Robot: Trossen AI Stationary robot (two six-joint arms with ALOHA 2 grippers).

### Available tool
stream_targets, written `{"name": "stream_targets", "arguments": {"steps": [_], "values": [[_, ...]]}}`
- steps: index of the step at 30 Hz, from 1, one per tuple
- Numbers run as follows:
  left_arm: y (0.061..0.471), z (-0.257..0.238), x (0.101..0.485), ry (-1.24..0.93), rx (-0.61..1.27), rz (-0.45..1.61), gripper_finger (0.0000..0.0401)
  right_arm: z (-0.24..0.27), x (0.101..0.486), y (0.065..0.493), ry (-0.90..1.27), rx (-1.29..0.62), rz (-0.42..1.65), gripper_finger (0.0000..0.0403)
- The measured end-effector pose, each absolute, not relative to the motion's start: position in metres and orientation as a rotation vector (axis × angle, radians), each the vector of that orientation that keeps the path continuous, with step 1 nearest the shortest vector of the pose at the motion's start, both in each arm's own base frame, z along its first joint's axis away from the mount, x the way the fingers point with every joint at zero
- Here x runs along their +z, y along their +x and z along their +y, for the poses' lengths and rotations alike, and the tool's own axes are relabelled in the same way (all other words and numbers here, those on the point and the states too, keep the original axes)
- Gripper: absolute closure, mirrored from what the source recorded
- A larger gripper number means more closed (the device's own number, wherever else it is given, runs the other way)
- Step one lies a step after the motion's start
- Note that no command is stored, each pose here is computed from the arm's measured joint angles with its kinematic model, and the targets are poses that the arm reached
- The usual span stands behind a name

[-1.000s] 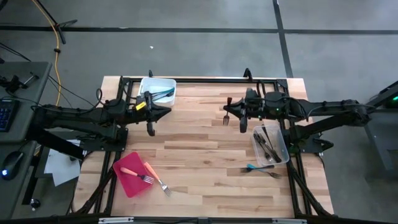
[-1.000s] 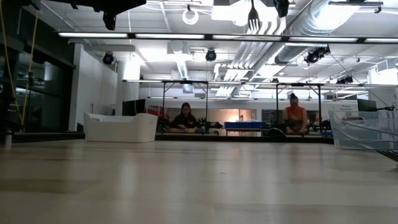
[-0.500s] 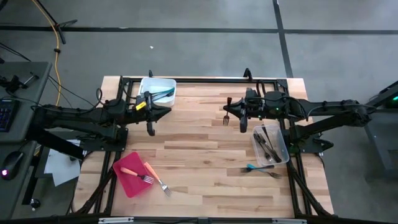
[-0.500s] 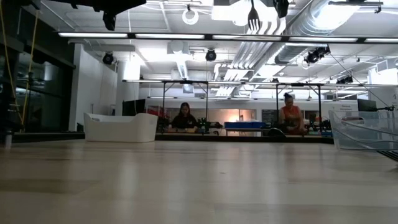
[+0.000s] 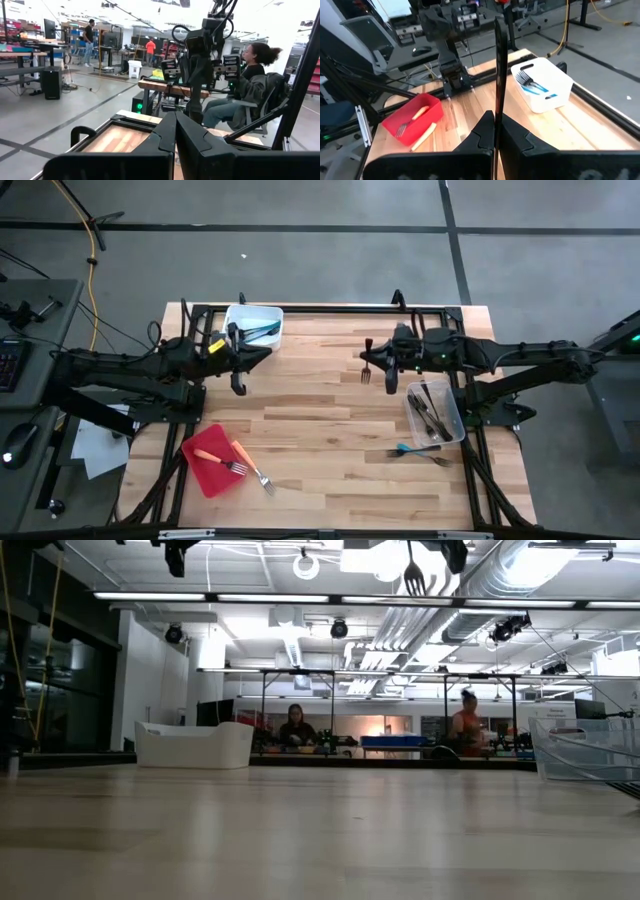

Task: Sort silverware by color (type)
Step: Put the black fork into the transparent bin

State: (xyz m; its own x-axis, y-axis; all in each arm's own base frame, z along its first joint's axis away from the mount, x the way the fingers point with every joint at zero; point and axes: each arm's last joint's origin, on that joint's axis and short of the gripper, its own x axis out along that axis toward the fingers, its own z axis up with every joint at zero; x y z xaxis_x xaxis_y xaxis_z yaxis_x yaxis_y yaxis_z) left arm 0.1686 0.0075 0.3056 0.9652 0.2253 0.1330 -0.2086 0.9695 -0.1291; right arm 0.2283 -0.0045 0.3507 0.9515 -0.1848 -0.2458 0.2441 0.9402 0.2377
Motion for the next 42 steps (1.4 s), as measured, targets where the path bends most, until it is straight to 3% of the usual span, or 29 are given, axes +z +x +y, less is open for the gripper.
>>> {"name": "stream_targets", "arguments": {"steps": [6, 14, 20, 31, 37, 42], "values": [[0.169, 0.008, 0.306, -0.115, 0.22, -0.147, 0.0401, -0.004, 0.341, 0.22, 0.34, -0.253, 0.338, 0.0403], [0.169, 0.008, 0.305, -0.156, 0.217, -0.151, 0.0401, 0.009, 0.3, 0.175, 0.557, -0.448, 0.881, 0.0403], [0.169, 0.008, 0.305, -0.16, 0.217, -0.152, 0.0401, 0.022, 0.287, 0.153, 0.662, -0.562, 1.111, 0.0403], [0.169, 0.008, 0.305, -0.168, 0.216, -0.15, 0.0401, 0.022, 0.278, 0.145, 0.659, -0.723, 1.161, 0.0403], [0.169, 0.008, 0.305, -0.169, 0.227, -0.151, 0.0401, 0.025, 0.229, 0.139, 0.7, -0.701, 1.326, 0.0403], [0.169, 0.008, 0.305, -0.168, 0.227, -0.15, 0.0401, 0.027, 0.203, 0.141, 0.779, -0.655, 1.32, 0.0403]]}}
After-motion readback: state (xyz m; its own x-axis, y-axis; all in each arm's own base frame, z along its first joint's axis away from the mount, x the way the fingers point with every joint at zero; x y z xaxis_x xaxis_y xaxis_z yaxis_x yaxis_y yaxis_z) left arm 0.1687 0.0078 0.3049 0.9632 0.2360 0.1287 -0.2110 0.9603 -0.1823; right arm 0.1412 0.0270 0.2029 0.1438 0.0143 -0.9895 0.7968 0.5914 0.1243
